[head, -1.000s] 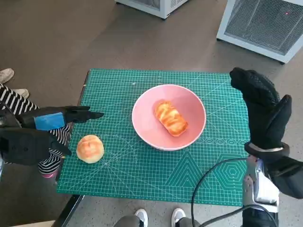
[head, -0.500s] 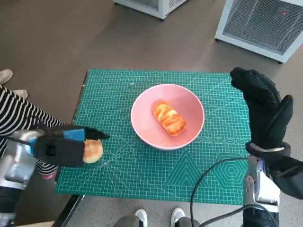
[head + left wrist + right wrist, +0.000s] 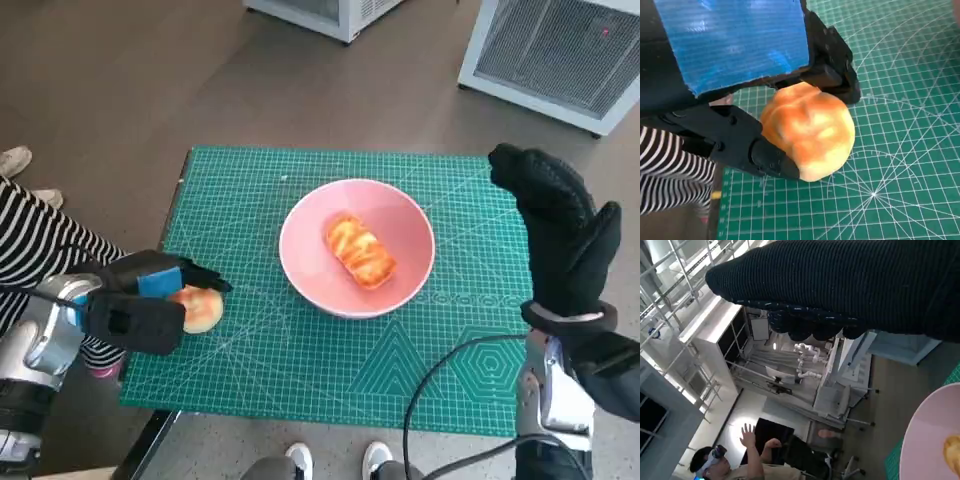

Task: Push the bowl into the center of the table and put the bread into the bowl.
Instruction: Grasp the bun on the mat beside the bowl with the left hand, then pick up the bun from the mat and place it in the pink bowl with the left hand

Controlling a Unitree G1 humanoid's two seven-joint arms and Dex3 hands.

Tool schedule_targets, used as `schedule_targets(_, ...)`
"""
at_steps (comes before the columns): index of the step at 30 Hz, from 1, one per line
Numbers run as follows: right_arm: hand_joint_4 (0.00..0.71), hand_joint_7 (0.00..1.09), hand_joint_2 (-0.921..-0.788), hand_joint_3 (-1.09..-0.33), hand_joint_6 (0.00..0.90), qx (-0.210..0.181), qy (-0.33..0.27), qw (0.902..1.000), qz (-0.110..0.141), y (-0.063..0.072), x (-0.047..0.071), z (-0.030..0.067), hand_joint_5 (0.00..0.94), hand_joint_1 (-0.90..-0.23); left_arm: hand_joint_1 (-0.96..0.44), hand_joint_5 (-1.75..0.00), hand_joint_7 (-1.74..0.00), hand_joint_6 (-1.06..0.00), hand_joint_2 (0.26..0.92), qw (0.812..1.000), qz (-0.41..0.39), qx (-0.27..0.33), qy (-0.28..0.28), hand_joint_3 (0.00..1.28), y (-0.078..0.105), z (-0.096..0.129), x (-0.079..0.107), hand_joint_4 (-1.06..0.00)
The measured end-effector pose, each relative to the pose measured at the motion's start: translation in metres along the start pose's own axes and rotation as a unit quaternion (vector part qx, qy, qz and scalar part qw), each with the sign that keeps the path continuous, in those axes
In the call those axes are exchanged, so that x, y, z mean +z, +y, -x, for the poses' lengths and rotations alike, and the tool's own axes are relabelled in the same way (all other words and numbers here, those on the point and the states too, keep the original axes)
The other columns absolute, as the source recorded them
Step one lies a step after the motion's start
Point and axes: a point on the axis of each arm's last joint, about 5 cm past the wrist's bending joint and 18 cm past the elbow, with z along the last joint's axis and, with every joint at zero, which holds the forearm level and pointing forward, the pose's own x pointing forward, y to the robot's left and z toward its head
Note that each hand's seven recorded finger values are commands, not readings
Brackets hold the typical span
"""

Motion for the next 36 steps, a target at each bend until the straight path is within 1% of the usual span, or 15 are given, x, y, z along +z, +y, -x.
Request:
schedule_targets(4, 0.129, 0.50, -0.921, -0.717, 0.036, 0.000, 0.001, 1.0000, 0.000, 0.000, 0.000, -0.0001, 0.001, -0.715, 0.00, -1.09, -1.20, -0.62, 0.919, 1.000, 0.004, 0.006, -0.022, 0.06, 0.006, 0.003, 0.002, -0.72)
schedule_targets(8, 0.129, 0.50, -0.921, -0.717, 0.035, -0.001, 0.001, 1.0000, 0.001, -0.001, 0.000, 0.0000, 0.001, -0.714, 0.00, -1.05, -1.21, -0.64, 0.917, 0.999, 0.015, 0.014, -0.048, 0.05, 0.016, 0.011, 0.004, -0.74)
schedule_targets(14, 0.128, 0.50, -0.921, -0.718, 0.035, -0.002, 0.002, 1.0000, 0.002, -0.002, 0.001, -0.0004, 0.000, -0.715, 0.00, -1.04, -1.21, -0.64, 0.916, 0.989, 0.022, 0.100, -0.110, 0.04, 0.042, 0.032, 0.015, -0.76)
schedule_targets(16, 0.128, 0.50, -0.921, -0.718, 0.034, -0.002, 0.002, 1.0000, 0.002, -0.002, 0.000, -0.0006, 0.000, -0.716, 0.00, -1.04, -1.21, -0.64, 0.916, 0.982, 0.019, 0.135, -0.132, 0.04, 0.053, 0.040, 0.020, -0.76)
schedule_targets(20, 0.127, 0.50, -0.921, -0.720, 0.033, -0.002, 0.002, 1.0000, 0.002, -0.003, 0.000, -0.0022, 0.000, -0.717, 0.00, -1.11, -1.16, -0.63, 0.918, 0.964, 0.016, 0.195, -0.181, 0.05, 0.072, 0.050, 0.030, -0.74)
schedule_targets(24, 0.127, 0.50, -0.921, -0.719, 0.034, 0.000, 0.003, 1.0000, 0.001, -0.003, -0.001, -0.0042, 0.000, -0.717, 0.00, -1.20, -1.07, -0.65, 0.914, 0.942, 0.007, 0.244, -0.231, 0.05, 0.088, 0.052, 0.045, -0.73)
schedule_targets(28, 0.124, 0.50, -0.921, -0.719, 0.033, 0.002, 0.004, 1.0000, 0.000, -0.003, -0.002, -0.0052, 0.000, -0.717, 0.00, -1.22, -1.04, -0.66, 0.913, 0.920, -0.010, 0.274, -0.279, 0.06, 0.100, 0.045, 0.064, -0.73)
schedule_targets(33, 0.121, 0.50, -0.921, -0.718, 0.033, 0.005, 0.006, 1.0000, -0.001, -0.003, -0.004, -0.0055, 0.000, -0.718, 0.00, -1.15, -1.13, -0.65, 0.912, 0.899, -0.037, 0.289, -0.327, 0.06, 0.114, 0.034, 0.094, -0.73)
schedule_targets(36, 0.120, 0.50, -0.921, -0.718, 0.033, 0.004, 0.007, 1.0000, -0.001, -0.003, -0.005, -0.0051, 0.000, -0.720, 0.00, -1.09, -1.17, -0.66, 0.911, 0.894, -0.058, 0.283, -0.342, 0.05, 0.122, 0.026, 0.116, -0.73)
